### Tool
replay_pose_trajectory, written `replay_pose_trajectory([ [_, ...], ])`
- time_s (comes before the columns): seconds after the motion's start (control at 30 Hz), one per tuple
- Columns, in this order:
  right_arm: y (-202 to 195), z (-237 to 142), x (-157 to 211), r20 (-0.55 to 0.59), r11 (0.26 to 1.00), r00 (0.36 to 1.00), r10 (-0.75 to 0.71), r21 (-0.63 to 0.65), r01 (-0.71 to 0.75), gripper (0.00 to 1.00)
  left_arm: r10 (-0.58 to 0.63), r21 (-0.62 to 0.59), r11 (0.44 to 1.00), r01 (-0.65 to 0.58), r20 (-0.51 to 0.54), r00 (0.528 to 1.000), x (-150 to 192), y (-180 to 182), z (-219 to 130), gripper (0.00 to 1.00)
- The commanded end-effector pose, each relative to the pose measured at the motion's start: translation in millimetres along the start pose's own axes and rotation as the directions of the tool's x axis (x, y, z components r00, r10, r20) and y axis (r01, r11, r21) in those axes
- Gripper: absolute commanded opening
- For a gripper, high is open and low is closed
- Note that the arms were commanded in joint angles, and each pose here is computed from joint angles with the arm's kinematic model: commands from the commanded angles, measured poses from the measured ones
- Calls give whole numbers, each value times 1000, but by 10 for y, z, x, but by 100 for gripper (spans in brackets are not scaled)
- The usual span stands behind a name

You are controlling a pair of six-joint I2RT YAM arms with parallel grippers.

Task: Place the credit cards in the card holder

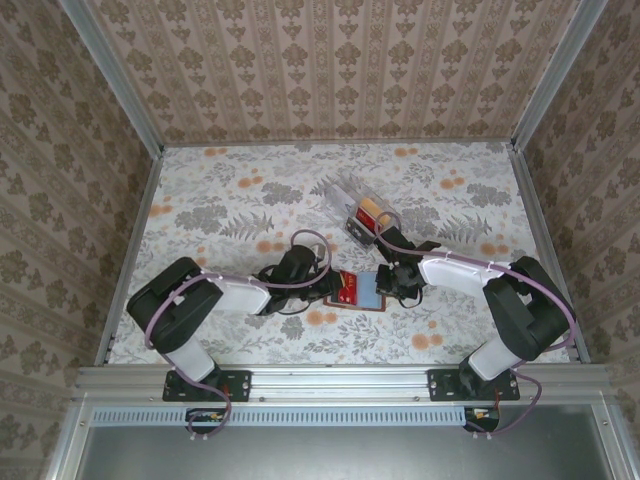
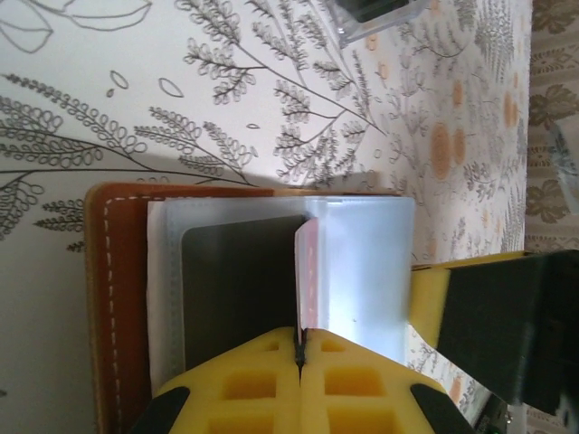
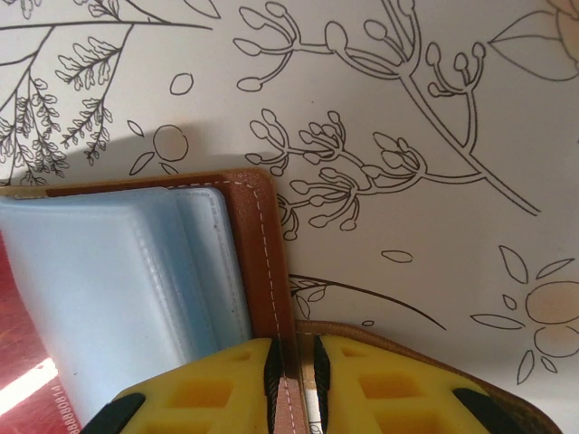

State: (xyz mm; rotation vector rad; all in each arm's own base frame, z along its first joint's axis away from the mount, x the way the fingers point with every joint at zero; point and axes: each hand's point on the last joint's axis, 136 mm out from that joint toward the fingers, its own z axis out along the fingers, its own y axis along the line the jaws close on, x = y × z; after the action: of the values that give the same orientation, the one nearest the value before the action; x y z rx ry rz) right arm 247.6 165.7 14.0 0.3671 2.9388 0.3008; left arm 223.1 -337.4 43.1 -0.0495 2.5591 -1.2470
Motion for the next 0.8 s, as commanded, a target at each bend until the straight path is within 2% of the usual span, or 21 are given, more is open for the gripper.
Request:
replay_pose_trajectory([
  [0.0,-143,189,162,-57,999,998,24,37,-22,23,-16,30,999,16,-21,1000,31,-87,88,0],
  [0.43,-127,218,177,-63,999,998,30,25,-29,23,-20,37,999,21,-25,999,45,-95,98,0],
  [0.77,-107,209,153,-56,999,998,28,20,-27,23,-15,29,999,18,-86,996,126,-106,132,1],
])
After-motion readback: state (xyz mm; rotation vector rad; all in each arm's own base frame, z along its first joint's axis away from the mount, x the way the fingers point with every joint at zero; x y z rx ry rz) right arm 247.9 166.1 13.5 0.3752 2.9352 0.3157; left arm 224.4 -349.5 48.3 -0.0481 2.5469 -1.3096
